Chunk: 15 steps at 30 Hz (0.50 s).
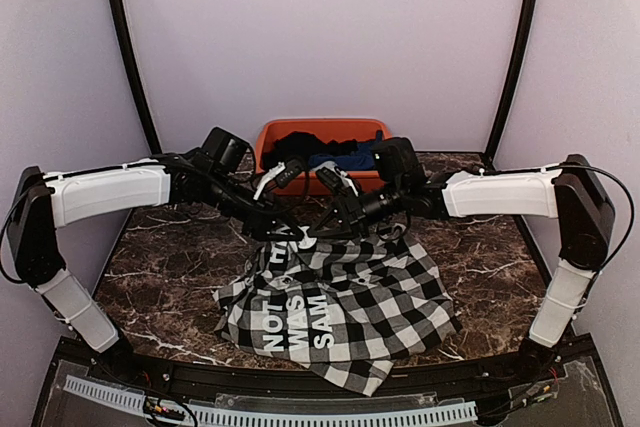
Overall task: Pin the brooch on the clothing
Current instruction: Pin the brooch onto the flattened clothing.
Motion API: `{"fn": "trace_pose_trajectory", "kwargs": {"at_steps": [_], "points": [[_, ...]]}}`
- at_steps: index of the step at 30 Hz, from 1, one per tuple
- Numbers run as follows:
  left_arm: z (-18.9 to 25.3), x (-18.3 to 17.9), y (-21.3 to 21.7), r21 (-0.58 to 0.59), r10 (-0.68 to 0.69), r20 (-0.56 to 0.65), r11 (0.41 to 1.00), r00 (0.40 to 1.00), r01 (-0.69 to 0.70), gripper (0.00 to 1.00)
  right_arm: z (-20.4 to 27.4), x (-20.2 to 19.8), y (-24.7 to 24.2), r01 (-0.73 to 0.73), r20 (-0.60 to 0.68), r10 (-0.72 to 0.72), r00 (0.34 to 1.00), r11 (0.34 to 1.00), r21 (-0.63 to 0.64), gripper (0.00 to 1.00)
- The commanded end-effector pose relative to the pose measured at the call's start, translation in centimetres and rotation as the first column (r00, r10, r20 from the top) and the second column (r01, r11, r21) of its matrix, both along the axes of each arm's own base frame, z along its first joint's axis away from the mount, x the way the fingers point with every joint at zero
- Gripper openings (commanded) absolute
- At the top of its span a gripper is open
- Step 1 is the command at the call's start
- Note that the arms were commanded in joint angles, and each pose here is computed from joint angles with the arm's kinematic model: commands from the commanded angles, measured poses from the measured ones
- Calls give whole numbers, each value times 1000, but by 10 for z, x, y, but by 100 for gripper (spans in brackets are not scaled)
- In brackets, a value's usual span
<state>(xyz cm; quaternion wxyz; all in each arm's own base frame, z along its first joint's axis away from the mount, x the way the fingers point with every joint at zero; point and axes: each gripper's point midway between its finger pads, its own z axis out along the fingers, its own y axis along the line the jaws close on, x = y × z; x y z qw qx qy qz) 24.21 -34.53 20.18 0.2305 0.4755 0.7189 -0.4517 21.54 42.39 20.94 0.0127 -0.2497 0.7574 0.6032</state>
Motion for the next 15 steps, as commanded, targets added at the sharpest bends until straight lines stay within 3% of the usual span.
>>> {"fn": "trace_pose_trajectory", "kwargs": {"at_steps": [1,15], "points": [[-9,6,2,38,25,-1,999,1000,-25,45,21,4,4,-12,61,8,998,999,51,0],[-25,7,-1,122,37,29,992,999,-40,45,21,2,9,-10,71,8,997,999,34,0]]}}
